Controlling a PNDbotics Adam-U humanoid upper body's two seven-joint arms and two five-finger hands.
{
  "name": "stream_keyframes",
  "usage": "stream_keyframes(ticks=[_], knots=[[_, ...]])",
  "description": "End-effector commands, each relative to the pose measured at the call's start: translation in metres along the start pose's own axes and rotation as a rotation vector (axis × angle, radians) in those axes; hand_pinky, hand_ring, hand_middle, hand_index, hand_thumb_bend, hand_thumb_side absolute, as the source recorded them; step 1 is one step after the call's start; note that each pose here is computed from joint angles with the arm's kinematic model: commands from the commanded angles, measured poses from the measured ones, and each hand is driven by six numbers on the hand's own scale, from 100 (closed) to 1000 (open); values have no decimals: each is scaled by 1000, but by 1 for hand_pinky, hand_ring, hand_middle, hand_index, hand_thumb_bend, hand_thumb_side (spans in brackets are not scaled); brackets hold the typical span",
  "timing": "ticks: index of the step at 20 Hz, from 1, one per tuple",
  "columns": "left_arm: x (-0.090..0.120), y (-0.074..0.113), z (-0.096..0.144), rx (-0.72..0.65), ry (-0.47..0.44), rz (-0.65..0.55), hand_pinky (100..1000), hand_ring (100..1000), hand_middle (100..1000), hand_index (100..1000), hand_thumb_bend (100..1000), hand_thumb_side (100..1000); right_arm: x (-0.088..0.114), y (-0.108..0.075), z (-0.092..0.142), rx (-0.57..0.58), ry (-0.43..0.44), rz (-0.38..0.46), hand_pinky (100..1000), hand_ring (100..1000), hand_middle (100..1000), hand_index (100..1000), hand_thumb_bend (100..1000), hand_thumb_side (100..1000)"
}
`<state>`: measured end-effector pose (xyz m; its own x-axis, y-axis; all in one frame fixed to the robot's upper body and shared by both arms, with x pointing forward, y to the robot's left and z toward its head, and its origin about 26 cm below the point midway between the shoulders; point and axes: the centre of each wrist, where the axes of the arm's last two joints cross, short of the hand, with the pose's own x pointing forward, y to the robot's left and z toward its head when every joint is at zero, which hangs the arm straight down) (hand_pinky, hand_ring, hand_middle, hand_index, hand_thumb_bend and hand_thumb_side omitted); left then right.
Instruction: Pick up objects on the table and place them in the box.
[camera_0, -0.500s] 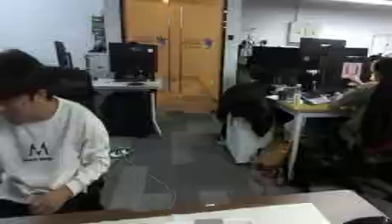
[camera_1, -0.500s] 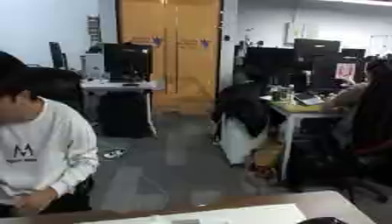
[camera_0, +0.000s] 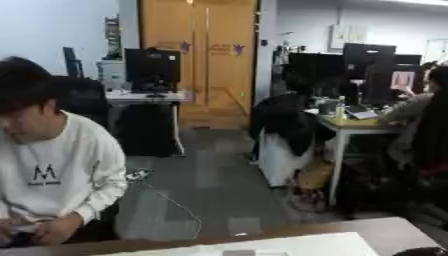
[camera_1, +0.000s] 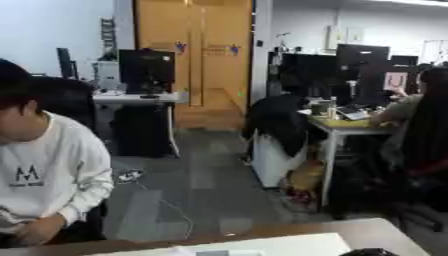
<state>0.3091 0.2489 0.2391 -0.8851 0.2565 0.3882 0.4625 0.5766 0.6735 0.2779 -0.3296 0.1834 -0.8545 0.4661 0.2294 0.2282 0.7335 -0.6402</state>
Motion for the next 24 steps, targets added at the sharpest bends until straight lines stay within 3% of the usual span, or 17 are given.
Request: stream_keyframes(ticks=[1, 6, 10, 16, 24], knots=[[8, 7, -3, -28, -16, -33, 422, 479, 774, 814, 705, 903, 2, -8, -4, 7, -17, 28, 146, 445, 713, 663, 100, 712], [9, 10, -4, -10, -13, -77, 448, 492, 765, 819, 702, 904, 2, -11, -2, 10, -13, 50, 153, 452, 705, 682, 100, 726], [11, 15, 0, 76, 50, -155, 463, 493, 742, 835, 717, 858, 1, -16, -2, -31, -5, 68, 154, 447, 673, 675, 100, 722], [16, 24, -1, 196, 269, -409, 481, 528, 766, 853, 746, 834, 1, -21, -1, -90, 23, 91, 150, 441, 646, 670, 100, 724], [7, 38, 1, 28, 659, -710, 485, 580, 822, 883, 753, 888, 1, -21, 0, -97, 45, 100, 145, 437, 626, 668, 100, 728]])
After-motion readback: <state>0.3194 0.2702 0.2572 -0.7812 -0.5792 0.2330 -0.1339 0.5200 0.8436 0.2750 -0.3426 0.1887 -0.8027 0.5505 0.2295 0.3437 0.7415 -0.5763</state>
